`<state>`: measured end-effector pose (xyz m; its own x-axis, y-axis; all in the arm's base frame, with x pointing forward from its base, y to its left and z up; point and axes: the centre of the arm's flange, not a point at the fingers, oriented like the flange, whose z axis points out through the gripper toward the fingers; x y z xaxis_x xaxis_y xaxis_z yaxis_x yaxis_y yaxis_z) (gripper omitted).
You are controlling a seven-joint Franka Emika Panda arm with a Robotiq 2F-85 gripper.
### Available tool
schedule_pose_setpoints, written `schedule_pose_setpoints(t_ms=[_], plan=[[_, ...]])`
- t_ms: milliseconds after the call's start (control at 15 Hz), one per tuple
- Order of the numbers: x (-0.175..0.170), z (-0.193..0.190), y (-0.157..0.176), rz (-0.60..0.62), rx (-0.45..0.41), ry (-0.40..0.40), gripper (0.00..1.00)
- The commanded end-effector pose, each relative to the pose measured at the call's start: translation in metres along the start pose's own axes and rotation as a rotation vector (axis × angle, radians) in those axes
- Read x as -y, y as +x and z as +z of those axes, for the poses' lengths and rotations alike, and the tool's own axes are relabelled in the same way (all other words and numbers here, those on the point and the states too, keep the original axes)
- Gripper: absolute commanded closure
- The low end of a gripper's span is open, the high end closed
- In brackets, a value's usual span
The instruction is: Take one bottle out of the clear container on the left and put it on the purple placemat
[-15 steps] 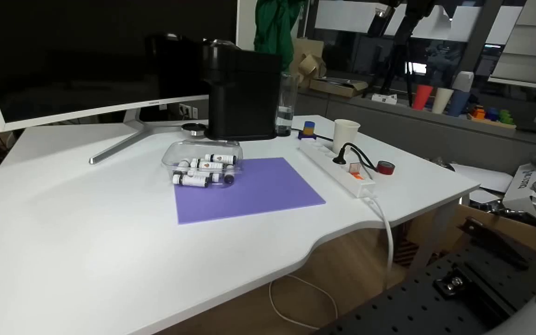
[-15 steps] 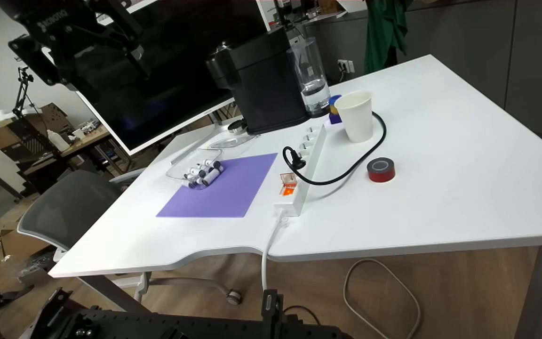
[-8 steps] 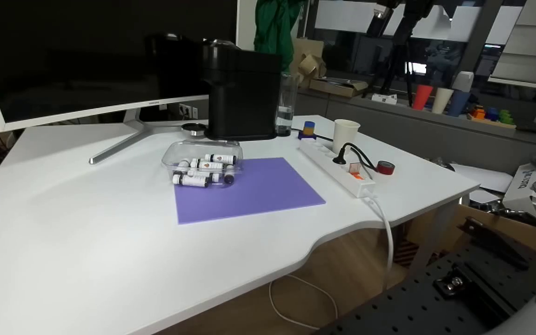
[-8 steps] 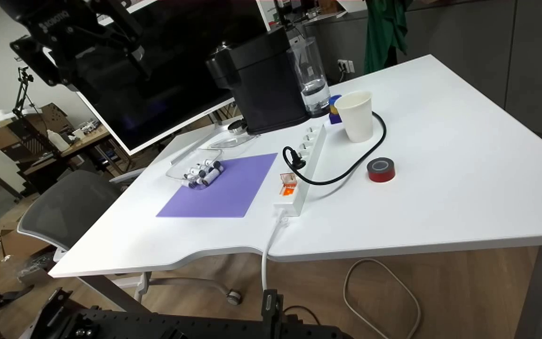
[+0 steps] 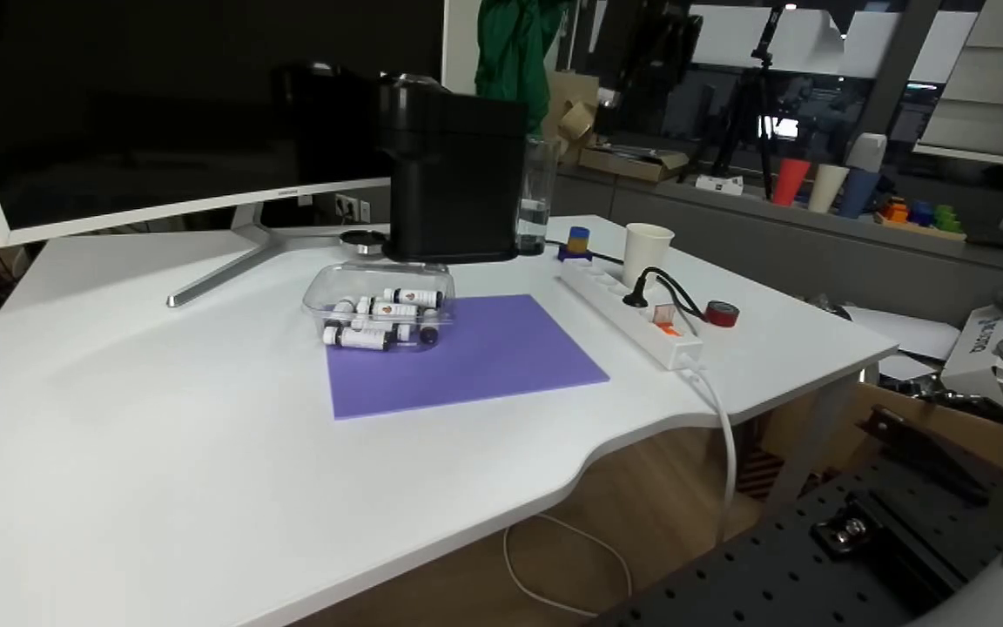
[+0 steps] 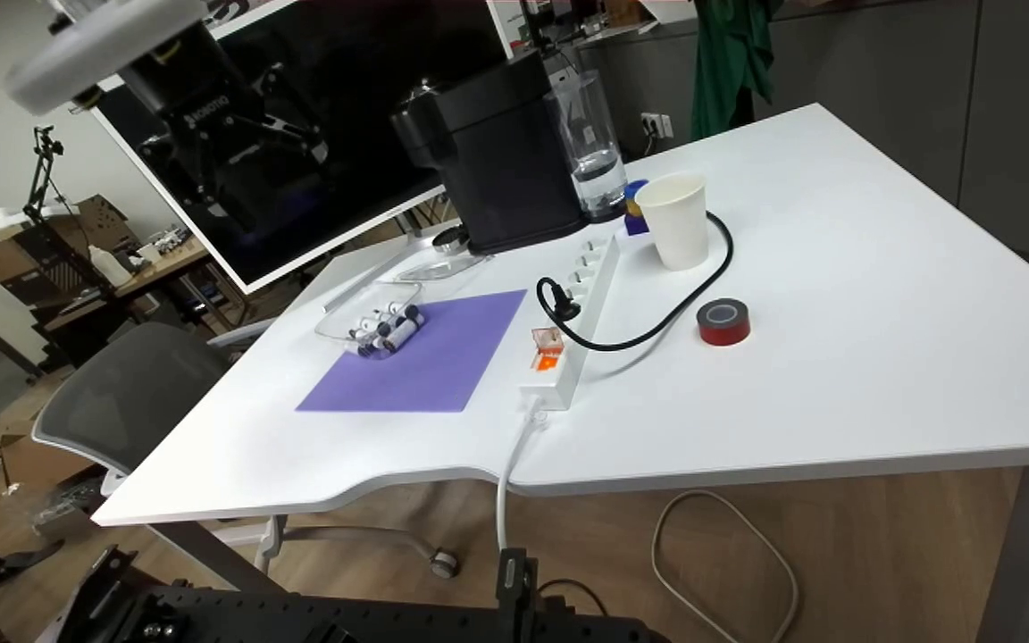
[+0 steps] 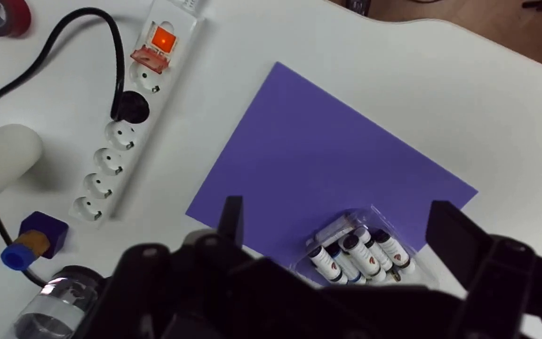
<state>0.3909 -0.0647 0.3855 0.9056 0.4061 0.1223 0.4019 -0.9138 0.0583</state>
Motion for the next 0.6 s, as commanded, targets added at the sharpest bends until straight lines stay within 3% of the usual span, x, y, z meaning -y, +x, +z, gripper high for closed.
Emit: schedule_pose_setpoints(t_ms=[0, 267, 467, 533], plan=[[-0.009, 0.038, 0.079, -0.079, 0.100, 0.003, 0.00], [0.015, 0.086, 0.136, -0.195, 0.166, 0.017, 0.00], [0.036, 0.124, 0.172, -0.280, 0.153, 0.038, 0.00], [0.044, 0.133, 0.181, -0.274, 0.109, 0.057, 0.00]])
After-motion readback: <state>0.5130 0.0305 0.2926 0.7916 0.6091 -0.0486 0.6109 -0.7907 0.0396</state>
